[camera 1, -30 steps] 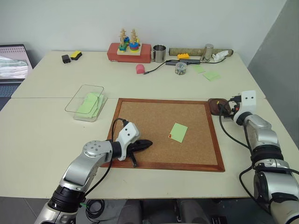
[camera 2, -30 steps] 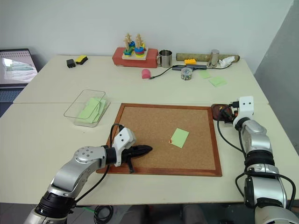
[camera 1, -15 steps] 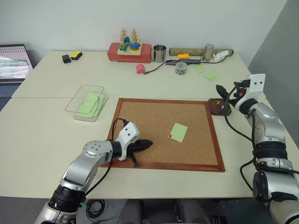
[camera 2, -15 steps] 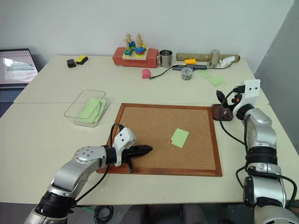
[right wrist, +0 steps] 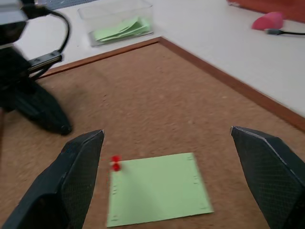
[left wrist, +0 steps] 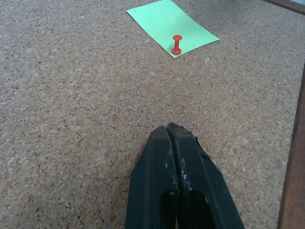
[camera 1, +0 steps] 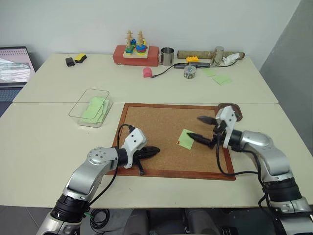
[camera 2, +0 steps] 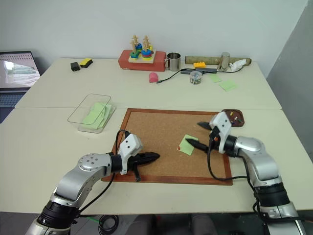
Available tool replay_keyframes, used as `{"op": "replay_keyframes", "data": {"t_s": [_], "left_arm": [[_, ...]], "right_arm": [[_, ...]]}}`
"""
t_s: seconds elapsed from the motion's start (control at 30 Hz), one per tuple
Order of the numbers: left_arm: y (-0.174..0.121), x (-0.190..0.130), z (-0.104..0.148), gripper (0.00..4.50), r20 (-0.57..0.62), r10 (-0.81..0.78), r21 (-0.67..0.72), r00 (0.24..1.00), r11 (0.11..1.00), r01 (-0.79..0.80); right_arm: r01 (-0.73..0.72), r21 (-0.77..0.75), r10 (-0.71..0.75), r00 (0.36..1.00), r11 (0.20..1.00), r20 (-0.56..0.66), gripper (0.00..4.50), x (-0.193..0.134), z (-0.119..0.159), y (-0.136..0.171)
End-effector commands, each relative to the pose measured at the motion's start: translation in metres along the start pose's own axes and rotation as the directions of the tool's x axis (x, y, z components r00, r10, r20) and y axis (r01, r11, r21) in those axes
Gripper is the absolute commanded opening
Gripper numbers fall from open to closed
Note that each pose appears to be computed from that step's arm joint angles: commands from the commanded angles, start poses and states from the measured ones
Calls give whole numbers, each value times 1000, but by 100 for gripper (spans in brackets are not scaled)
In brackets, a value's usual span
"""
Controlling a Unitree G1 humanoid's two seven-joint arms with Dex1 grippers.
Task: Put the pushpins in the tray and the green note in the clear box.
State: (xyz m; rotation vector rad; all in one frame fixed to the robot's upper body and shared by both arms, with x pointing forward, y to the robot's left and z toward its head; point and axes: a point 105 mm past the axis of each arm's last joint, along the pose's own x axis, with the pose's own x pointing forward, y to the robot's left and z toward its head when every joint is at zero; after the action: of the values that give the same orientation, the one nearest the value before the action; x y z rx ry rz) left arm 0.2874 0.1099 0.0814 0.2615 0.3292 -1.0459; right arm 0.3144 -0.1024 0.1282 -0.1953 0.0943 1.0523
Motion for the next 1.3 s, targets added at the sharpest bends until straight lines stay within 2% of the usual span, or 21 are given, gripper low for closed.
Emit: {"op": "replay_keyframes", "data": {"t_s": [0.03, 0.37, 0.4, 0.77, 0.93, 1.07, 1.3], "left_arm": [[-5, 2, -6, 0, -23, -26, -9, 999, 1000, 26], [-4, 2, -6, 0, -23, -22, -5, 999, 1000, 22], [-4, 2, -6, 0, -23, -22, -4, 999, 1000, 22], [-3, 0, -6, 0, -21, -10, -5, 1000, 1000, 10], [-4, -1, -7, 0, -23, -11, -4, 1000, 1000, 11], [-3, -1, -7, 0, -24, -10, -3, 1000, 1000, 10], [-2, -1, -6, 0, -25, -8, -2, 1000, 1000, 8]], "right_arm": [[-51, -42, 51, 999, 998, 17, 445, 12, 5, 16], [-60, -41, 60, 998, 997, -22, 445, 30, -13, 17], [-60, -42, 59, 998, 997, -23, 408, 31, -14, 17], [-71, -60, 70, 997, 996, -27, 191, 37, -17, 16], [-82, -72, 78, 996, 994, -48, 79, 38, -22, 17], [-91, -85, 86, 995, 992, -54, 8, 40, -23, 19], [-83, -56, 83, 997, 995, 7, 3, 36, -9, 16]]}}
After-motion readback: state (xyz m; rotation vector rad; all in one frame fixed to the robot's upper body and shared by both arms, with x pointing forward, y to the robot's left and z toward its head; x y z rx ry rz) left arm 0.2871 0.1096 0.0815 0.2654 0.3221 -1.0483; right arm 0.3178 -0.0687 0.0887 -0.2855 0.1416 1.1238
